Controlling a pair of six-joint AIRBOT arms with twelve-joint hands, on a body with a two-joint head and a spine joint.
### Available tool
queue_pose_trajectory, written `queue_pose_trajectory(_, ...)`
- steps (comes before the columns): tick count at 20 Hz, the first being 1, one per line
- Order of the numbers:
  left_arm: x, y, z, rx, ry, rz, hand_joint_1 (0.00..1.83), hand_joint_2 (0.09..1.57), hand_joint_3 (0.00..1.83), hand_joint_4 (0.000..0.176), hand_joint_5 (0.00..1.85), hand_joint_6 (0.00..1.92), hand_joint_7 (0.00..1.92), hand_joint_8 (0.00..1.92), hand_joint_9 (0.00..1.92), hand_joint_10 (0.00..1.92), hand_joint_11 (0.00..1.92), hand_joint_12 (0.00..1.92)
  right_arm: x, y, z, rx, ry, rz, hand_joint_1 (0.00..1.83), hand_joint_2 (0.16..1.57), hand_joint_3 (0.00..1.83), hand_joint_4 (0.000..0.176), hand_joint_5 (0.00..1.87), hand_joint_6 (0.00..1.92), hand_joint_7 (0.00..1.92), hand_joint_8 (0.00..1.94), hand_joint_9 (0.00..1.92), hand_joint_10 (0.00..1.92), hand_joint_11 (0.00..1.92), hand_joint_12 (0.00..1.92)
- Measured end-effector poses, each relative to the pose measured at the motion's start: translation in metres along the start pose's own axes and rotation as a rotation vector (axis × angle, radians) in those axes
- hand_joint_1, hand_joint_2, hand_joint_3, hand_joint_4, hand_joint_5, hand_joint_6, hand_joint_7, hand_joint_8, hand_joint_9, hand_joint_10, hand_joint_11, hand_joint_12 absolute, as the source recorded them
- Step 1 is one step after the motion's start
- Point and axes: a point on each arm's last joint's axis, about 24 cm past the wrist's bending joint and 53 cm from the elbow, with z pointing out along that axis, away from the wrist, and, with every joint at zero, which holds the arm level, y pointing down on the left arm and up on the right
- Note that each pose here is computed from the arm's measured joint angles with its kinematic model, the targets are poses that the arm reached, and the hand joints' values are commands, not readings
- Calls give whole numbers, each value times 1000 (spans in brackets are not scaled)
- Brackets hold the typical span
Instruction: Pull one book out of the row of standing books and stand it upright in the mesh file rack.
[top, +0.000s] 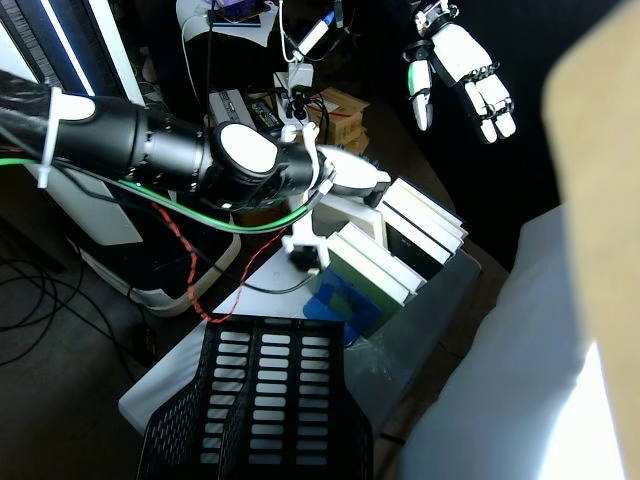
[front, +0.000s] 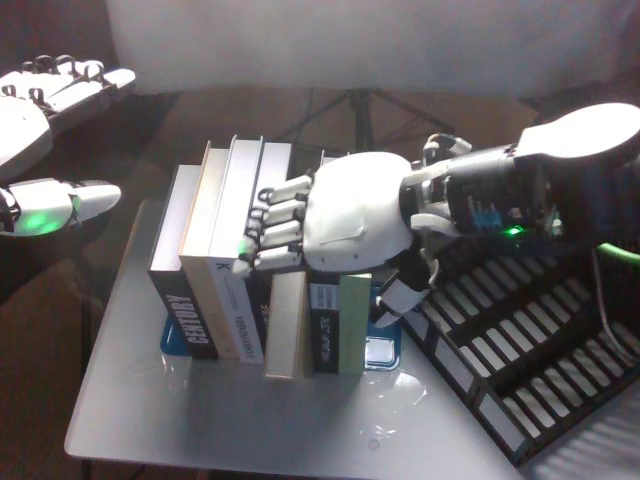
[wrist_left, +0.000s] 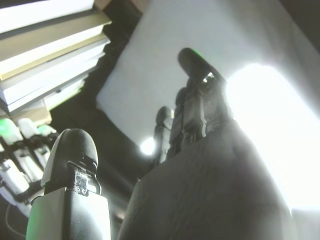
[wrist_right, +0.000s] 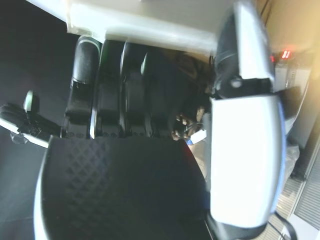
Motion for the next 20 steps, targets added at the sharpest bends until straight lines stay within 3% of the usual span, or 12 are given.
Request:
queue_pose_trajectory(1,0,-1,0,2,-2,0,507,1280,2,142,37,0,2,0,0,0,0,1169,0,-1,-1,7,0,0,836,854,0,0,0,0,0,0,0,2,0,23)
queue_pose_trajectory(3,0,0,0,2,-1,0,523,1277,1,137,44,1,0,0,0,0,0,676,0,3,0,-5,1,-1,827,825,0,0,0,0,0,0,0,0,0,0)
queue_pose_trajectory(6,0,-1,0,2,-1,-1,516,1281,1,142,35,3,0,0,0,0,0,449,0,6,-1,-12,0,-1,783,844,0,0,0,0,0,0,0,0,0,0)
queue_pose_trajectory(8,0,0,0,1,-2,-2,523,1283,1,133,41,5,0,0,0,0,0,426,-1,4,-5,-8,-1,-1,792,855,0,0,0,0,0,0,0,0,0,0)
queue_pose_trajectory(10,0,-1,0,2,-2,-1,511,1284,2,136,39,4,0,0,0,0,0,429,-1,3,-10,-5,-1,-1,812,854,0,0,0,0,0,0,0,0,0,0)
queue_pose_trajectory(11,0,-1,0,2,-2,-1,515,1278,0,140,46,1,8,0,0,0,0,556,-2,2,-12,-4,-3,-2,816,853,0,0,0,0,0,0,0,0,0,0)
queue_pose_trajectory(12,0,0,0,1,-2,-1,515,1278,0,140,46,1,8,0,0,0,0,556,-5,2,-15,-7,-8,-2,816,853,0,0,0,0,0,0,0,0,0,0)
queue_pose_trajectory(13,0,0,0,1,-1,-1,517,1276,0,145,37,1,1,0,0,0,0,416,-8,1,-16,-6,-15,4,852,855,0,0,0,0,0,0,0,0,0,0)
queue_pose_trajectory(16,-1,0,0,0,-4,-4,498,1275,0,135,48,1,0,0,0,0,0,283,-9,6,-17,-21,-16,-8,789,851,0,0,0,0,0,0,0,0,0,0)
queue_pose_trajectory(18,-1,2,-1,-4,-6,-5,487,1282,3,131,57,0,0,0,0,0,0,125,-9,8,-15,-20,-14,-66,756,839,0,0,0,0,0,0,0,0,0,0)
queue_pose_trajectory(20,0,4,-2,-9,-3,-5,500,1272,0,129,86,8,63,8,49,24,0,1210,-9,2,-15,5,-14,-97,787,842,0,0,0,0,0,0,0,0,0,0)
